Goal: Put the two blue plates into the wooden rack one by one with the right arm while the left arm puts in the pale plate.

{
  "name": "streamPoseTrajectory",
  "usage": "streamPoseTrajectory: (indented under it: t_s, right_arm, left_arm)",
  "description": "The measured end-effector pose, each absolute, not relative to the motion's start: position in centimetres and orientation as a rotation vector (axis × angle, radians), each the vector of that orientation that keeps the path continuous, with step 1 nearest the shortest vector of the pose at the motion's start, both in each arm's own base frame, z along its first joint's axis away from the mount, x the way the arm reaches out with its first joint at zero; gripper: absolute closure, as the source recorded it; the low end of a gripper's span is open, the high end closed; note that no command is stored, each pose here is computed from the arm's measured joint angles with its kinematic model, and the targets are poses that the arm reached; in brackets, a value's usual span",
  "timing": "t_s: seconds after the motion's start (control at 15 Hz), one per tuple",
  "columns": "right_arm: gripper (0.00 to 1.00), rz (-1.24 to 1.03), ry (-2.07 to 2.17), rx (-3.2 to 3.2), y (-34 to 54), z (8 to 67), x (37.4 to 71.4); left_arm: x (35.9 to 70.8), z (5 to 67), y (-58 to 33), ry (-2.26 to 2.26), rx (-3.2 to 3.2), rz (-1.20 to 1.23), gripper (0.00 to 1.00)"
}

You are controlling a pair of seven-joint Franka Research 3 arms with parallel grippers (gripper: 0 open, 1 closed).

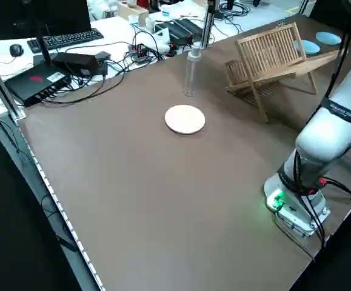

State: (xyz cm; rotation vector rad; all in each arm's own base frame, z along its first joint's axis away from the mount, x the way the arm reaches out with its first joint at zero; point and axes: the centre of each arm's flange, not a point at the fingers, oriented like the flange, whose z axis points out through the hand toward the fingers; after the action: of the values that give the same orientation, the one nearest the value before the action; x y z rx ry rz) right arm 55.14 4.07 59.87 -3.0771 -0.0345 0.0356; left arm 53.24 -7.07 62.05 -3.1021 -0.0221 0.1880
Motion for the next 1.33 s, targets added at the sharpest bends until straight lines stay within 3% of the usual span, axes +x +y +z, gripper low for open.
streamPoseTrajectory:
  t_s: [0.4, 0.73, 0.87, 0.93, 1.33]
  right_arm:
    - [0.0, 0.035, -0.034, -3.077, 4.1, 59.8, 55.1]
    - [0.0, 0.035, -0.032, -3.077, 4.0, 59.8, 55.2]
    - [0.0, 0.034, -0.029, -3.077, 3.9, 59.8, 55.2]
    - [0.0, 0.034, -0.029, -3.077, 3.9, 59.8, 55.2]
    - [0.0, 0.025, -0.038, -3.077, 4.2, 59.9, 55.1]
  left_arm:
    - [53.8, 60.0, -6.9, -0.033, -3.084, 0.262, 0.0]
    - [57.1, 49.5, 2.0, -0.195, -3.028, 0.568, 0.0]
    - [58.3, 45.2, 4.3, -0.174, -2.986, 0.573, 0.0]
    - [59.0, 39.5, 4.9, -0.119, -2.99, 0.53, 0.0]
    - [56.2, 24.9, 8.1, -0.07, -3.037, 0.563, 0.0]
